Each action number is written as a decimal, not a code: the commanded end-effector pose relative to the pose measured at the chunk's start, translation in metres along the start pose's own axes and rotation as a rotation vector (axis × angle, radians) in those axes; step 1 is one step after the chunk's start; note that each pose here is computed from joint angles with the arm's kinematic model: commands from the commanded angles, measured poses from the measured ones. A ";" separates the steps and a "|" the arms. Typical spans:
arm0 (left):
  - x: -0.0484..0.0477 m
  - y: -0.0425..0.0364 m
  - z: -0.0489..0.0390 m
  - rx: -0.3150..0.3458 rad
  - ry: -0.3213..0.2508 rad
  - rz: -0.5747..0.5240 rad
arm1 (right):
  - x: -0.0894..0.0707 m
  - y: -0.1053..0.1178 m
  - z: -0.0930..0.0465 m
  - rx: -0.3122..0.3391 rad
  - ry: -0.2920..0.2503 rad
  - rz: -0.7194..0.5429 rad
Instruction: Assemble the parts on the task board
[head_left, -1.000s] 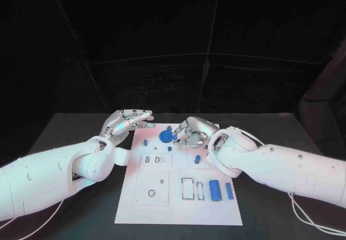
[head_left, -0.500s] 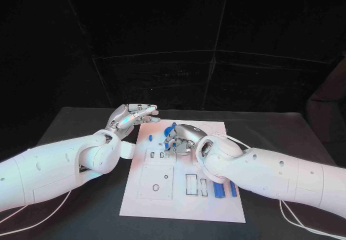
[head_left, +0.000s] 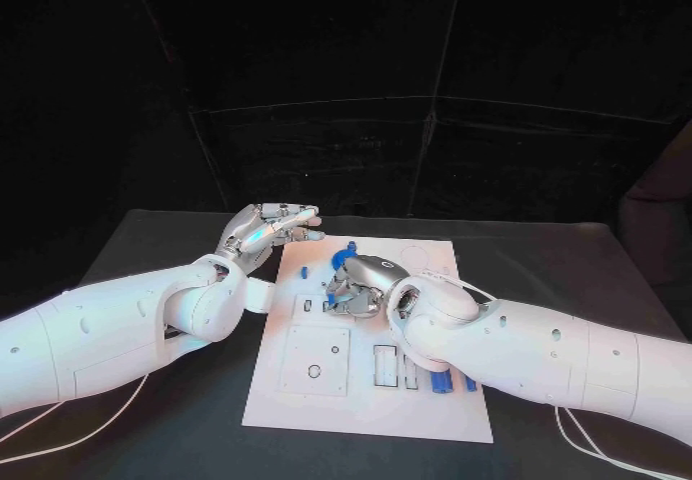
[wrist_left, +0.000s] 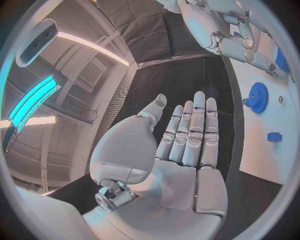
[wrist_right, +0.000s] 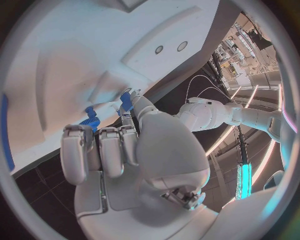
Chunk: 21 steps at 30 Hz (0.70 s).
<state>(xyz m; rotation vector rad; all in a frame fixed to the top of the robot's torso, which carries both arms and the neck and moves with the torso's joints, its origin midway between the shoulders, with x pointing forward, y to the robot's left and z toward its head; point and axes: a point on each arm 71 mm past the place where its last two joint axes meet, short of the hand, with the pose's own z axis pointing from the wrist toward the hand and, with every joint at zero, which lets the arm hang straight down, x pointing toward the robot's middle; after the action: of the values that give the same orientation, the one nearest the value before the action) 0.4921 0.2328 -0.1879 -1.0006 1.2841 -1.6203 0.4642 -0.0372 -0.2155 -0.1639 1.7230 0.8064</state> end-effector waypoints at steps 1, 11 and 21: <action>0.0010 -0.0015 0.0011 0.009 0.004 -0.008 | 0.002 0.000 0.000 0.000 0.021 -0.034; 0.0006 -0.0013 0.0015 0.008 0.005 -0.008 | 0.003 -0.005 -0.002 0.013 0.049 -0.054; 0.0008 -0.0008 0.0021 0.006 0.006 -0.009 | 0.005 -0.007 -0.002 0.026 0.076 -0.083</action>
<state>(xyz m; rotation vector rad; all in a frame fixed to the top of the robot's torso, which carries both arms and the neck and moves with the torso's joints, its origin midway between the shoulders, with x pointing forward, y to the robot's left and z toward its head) 0.4934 0.2326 -0.1884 -1.0018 1.2837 -1.6184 0.4654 -0.0402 -0.2166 -0.2163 1.7434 0.7694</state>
